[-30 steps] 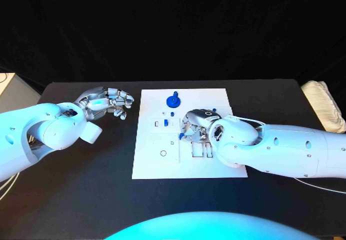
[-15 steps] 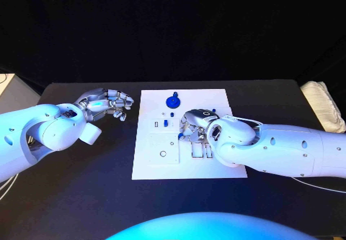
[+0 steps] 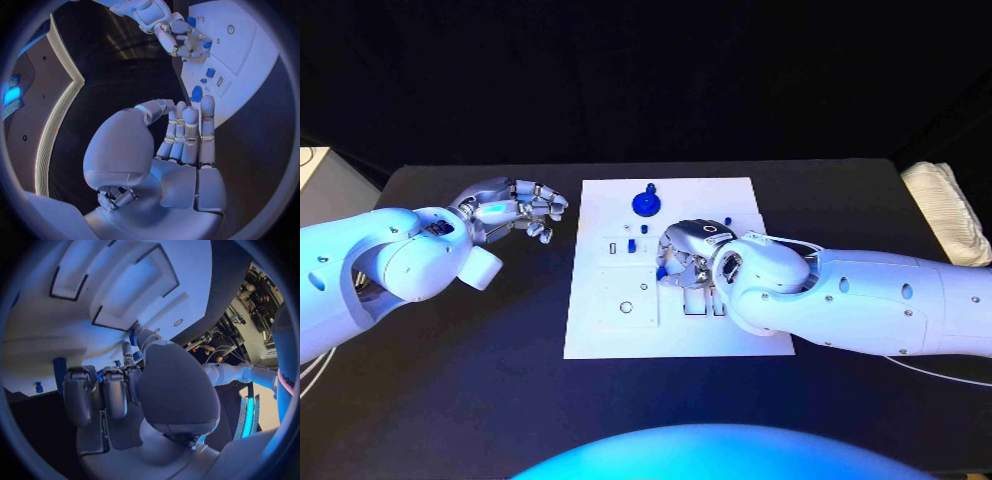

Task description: Assemble the parts on the task board

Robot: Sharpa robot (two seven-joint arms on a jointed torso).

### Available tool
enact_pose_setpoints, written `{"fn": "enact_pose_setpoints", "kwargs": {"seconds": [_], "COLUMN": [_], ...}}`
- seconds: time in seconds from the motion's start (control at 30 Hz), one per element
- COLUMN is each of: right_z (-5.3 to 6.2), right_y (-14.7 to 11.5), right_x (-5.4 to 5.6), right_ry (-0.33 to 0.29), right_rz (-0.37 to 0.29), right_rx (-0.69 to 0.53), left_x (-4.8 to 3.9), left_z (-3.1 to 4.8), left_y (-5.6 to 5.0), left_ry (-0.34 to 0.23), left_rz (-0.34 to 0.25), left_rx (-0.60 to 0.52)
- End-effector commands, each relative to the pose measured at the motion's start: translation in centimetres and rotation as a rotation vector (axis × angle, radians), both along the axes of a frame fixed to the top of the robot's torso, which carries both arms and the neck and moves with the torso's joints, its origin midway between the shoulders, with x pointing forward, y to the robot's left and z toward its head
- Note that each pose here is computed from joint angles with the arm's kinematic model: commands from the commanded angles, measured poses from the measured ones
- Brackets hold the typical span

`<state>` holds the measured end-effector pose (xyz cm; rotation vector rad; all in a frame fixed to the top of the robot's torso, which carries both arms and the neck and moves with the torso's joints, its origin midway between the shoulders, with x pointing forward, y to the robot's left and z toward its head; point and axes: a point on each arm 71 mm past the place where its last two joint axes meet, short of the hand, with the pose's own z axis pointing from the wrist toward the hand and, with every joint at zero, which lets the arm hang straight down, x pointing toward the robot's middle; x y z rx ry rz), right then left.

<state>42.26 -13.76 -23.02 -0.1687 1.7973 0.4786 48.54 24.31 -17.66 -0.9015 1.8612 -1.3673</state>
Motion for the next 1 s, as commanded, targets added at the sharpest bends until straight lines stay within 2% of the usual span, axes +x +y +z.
{"fn": "enact_pose_setpoints", "kwargs": {"seconds": [0.03,0.27,0.6,1.0], "right_z": [-0.05,0.02,0.61,0.68], "right_y": [0.18,0.21,0.29,-0.07], "right_x": [-0.11,-0.15,-0.26,-0.15], "right_ry": [-0.004,-0.008,-0.057,-0.074], "right_rz": [0.029,0.035,0.045,0.02], "right_rx": [-0.017,0.001,0.101,0.108], "left_x": [-0.12,-0.12,-0.07,-0.08], "left_z": [0.03,0.02,-0.02,-0.08], "left_y": [-0.2,-0.19,-0.12,-0.11], "left_ry": [0.002,0.002,0.005,0.01], "left_rz": [-0.023,-0.022,-0.018,-0.019], "left_rx": [0.0,0.001,0.005,0.013]}}
